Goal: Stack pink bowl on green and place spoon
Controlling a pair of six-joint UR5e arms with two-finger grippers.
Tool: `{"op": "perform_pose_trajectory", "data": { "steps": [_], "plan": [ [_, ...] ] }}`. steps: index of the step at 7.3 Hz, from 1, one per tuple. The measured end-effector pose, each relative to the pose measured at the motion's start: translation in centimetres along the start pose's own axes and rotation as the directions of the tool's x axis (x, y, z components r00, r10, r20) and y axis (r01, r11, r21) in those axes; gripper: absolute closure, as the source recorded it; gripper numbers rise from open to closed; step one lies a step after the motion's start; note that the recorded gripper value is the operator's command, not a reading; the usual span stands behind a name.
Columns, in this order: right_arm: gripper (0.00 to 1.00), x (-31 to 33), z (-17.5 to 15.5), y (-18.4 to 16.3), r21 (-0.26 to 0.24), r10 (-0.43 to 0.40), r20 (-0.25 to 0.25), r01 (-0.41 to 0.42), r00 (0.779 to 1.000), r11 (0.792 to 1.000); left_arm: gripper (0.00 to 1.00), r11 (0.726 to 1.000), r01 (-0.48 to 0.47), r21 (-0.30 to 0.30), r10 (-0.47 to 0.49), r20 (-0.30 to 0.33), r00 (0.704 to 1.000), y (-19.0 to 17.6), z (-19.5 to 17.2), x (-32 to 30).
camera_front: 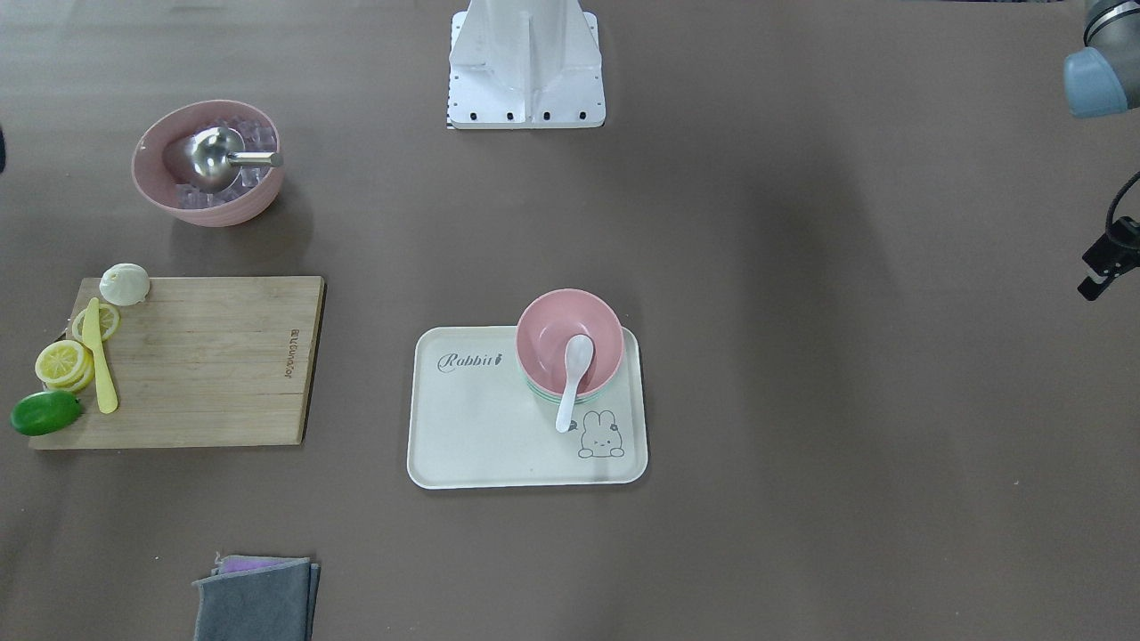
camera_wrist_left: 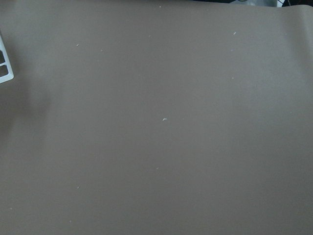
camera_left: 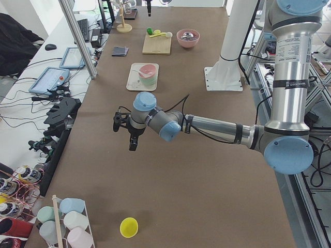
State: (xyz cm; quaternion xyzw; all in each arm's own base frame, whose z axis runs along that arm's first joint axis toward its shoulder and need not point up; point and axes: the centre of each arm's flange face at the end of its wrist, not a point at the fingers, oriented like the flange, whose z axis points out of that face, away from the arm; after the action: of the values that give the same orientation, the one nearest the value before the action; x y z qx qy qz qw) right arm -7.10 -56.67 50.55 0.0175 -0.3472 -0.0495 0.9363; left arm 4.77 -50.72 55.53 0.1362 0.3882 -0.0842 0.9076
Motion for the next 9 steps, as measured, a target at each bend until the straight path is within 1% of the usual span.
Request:
{"op": "perform_pose_trajectory", "data": {
  "steps": [1,2,3,5,6,7,8,9],
  "plan": [
    [0.0,6.3,1.3,3.4,-0.04,0.015,0.044,-0.013,0.999,0.999,0.02,1.0,-0.004,-0.014,0.005,0.015,1.0,0.6,0.5,-1.7],
    [0.0,11.1,2.3,6.5,-0.063,0.034,0.085,-0.029,0.996,0.998,0.02,1.0,-0.004,-0.027,0.004,0.027,1.0,1.0,1.1,-2.8],
    [0.0,14.6,2.7,9.1,-0.067,0.042,0.109,-0.035,0.993,0.997,0.02,0.999,0.004,-0.043,-0.002,0.042,0.999,1.3,2.0,-3.9],
    [0.0,17.7,3.1,11.9,-0.07,0.062,0.123,-0.053,0.99,0.996,0.02,0.995,0.041,-0.095,-0.033,0.08,0.996,2.4,4.4,-7.4],
    [0.0,18.2,3.3,12.6,-0.071,0.069,0.126,-0.06,0.99,0.996,0.02,0.993,0.027,-0.116,-0.017,0.08,0.997,3.1,4.5,-9.6],
    [0.0,18.4,3.5,12.9,-0.069,0.072,0.127,-0.063,0.989,0.996,0.02,0.991,0.011,-0.135,-0.005,0.043,0.999,4.0,3.5,-11.8],
    [0.0,18.4,3.5,13.0,-0.068,0.074,0.127,-0.066,0.989,0.996,0.02,0.99,0.023,-0.141,-0.025,-0.01,1.0,4.2,1.8,-13.1],
    [0.0,18.4,3.5,13.0,-0.066,0.076,0.129,-0.068,0.989,0.996,0.02,0.988,0.054,-0.146,-0.061,-0.048,0.997,3.7,-0.2,-13.4]
  ]
}}
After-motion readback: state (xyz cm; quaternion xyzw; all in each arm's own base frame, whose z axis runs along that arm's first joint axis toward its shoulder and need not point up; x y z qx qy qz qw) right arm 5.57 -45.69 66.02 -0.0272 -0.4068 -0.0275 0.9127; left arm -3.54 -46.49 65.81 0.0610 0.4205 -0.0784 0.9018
